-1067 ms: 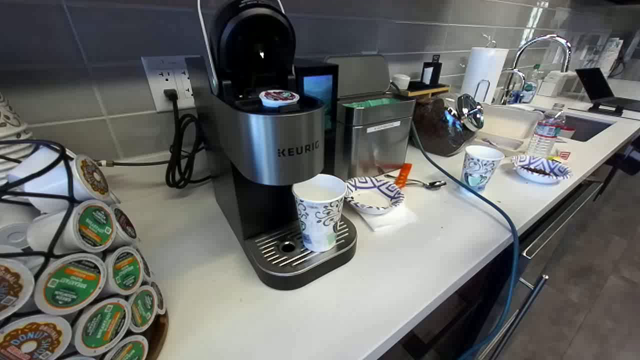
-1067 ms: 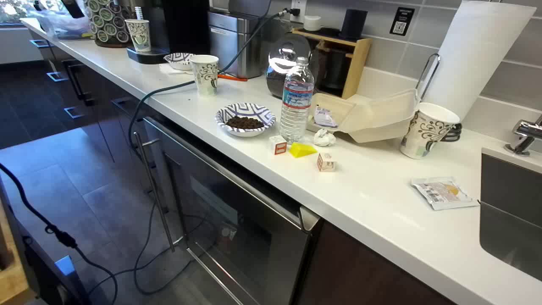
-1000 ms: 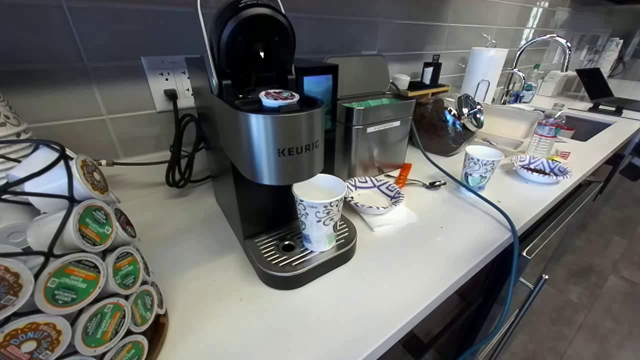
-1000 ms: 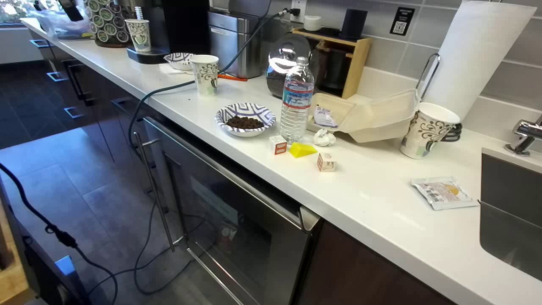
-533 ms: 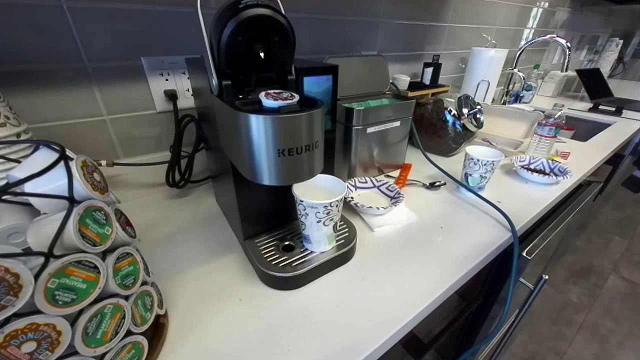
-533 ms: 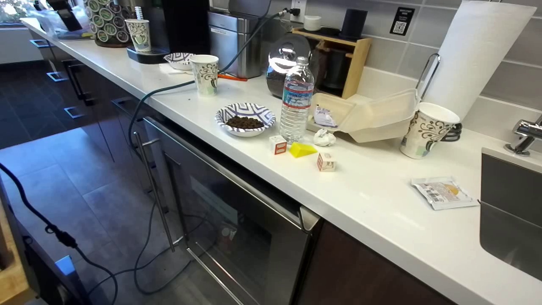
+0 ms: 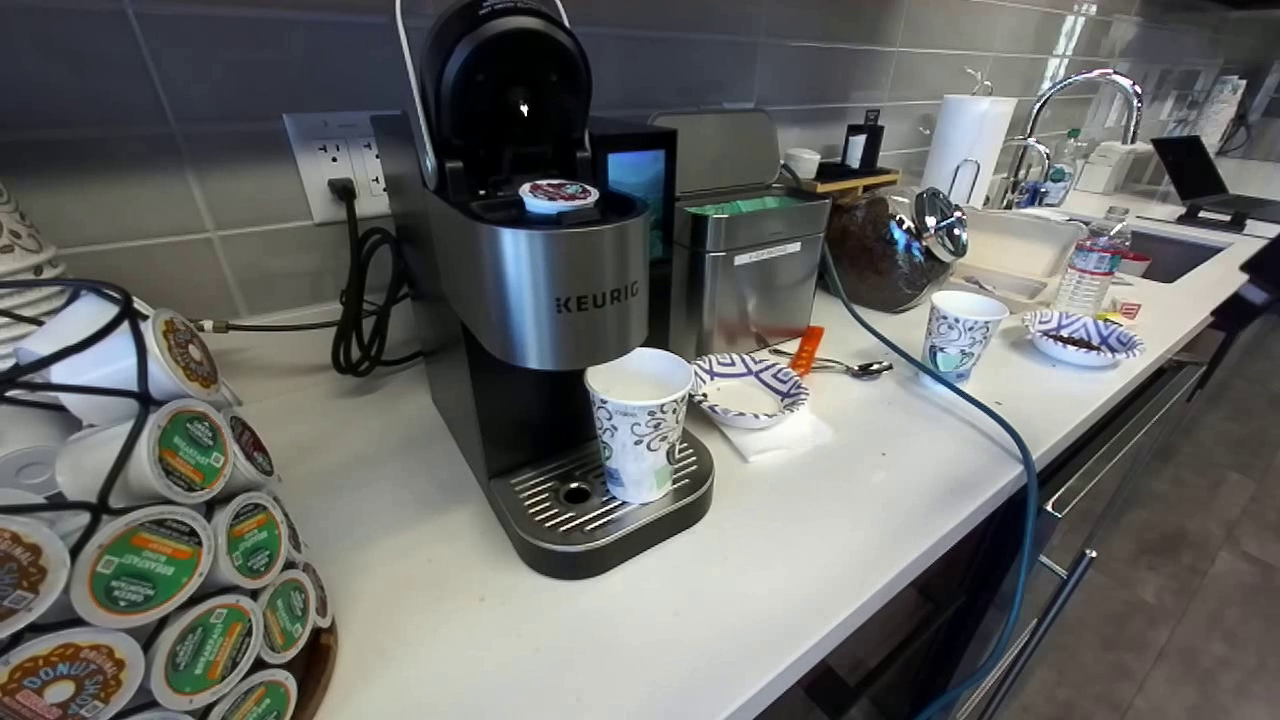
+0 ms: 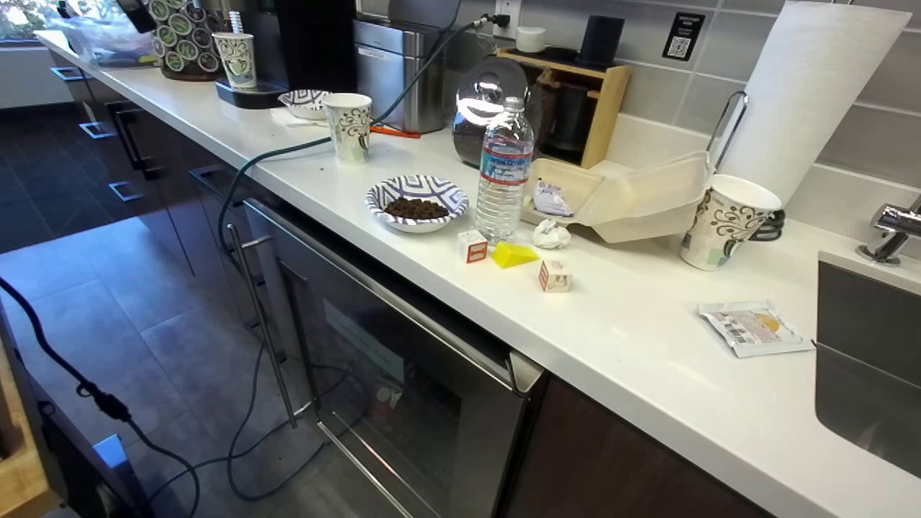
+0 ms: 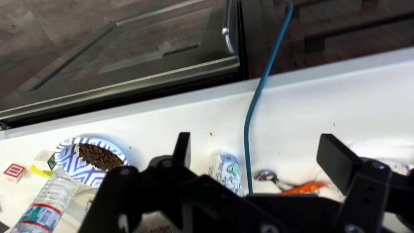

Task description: Move the water bottle to the left.

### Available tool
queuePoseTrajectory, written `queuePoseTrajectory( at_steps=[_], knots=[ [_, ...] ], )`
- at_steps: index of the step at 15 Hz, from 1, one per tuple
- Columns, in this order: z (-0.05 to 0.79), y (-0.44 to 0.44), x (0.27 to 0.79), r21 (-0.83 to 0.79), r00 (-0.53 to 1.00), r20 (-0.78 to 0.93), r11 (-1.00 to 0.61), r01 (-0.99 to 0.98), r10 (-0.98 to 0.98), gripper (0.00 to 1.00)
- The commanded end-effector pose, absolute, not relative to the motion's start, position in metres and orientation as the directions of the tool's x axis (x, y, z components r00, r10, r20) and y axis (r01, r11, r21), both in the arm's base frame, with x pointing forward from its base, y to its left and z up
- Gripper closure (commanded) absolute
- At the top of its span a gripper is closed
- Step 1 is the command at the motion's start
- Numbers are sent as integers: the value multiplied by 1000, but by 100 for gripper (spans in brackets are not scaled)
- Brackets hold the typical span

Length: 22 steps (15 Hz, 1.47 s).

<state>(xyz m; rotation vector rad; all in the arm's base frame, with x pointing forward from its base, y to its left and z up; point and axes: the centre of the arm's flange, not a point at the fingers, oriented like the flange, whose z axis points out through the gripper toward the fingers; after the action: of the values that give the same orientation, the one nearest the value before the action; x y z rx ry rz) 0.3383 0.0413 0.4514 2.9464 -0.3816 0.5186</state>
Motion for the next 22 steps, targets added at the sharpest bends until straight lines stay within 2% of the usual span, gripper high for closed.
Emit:
queuePoseTrajectory(
  at_steps=[1, 6, 11, 12, 13, 17, 22],
  knots=[
    [481, -34, 352, -66, 837, 468, -956, -286, -282, 0],
    [518, -183, 353, -98, 812, 536, -972, -211, -230, 0],
    [545, -284, 369, 71, 869, 485, -985, -157, -103, 0],
    [550, -289, 379, 107, 871, 481, -979, -172, -100, 0],
    [542, -266, 344, 31, 833, 536, -983, -180, -136, 0],
    [542, -269, 354, 44, 840, 527, -982, -183, -133, 0],
    [506, -251, 361, -21, 678, 734, -999, -36, -40, 0]
  ],
)
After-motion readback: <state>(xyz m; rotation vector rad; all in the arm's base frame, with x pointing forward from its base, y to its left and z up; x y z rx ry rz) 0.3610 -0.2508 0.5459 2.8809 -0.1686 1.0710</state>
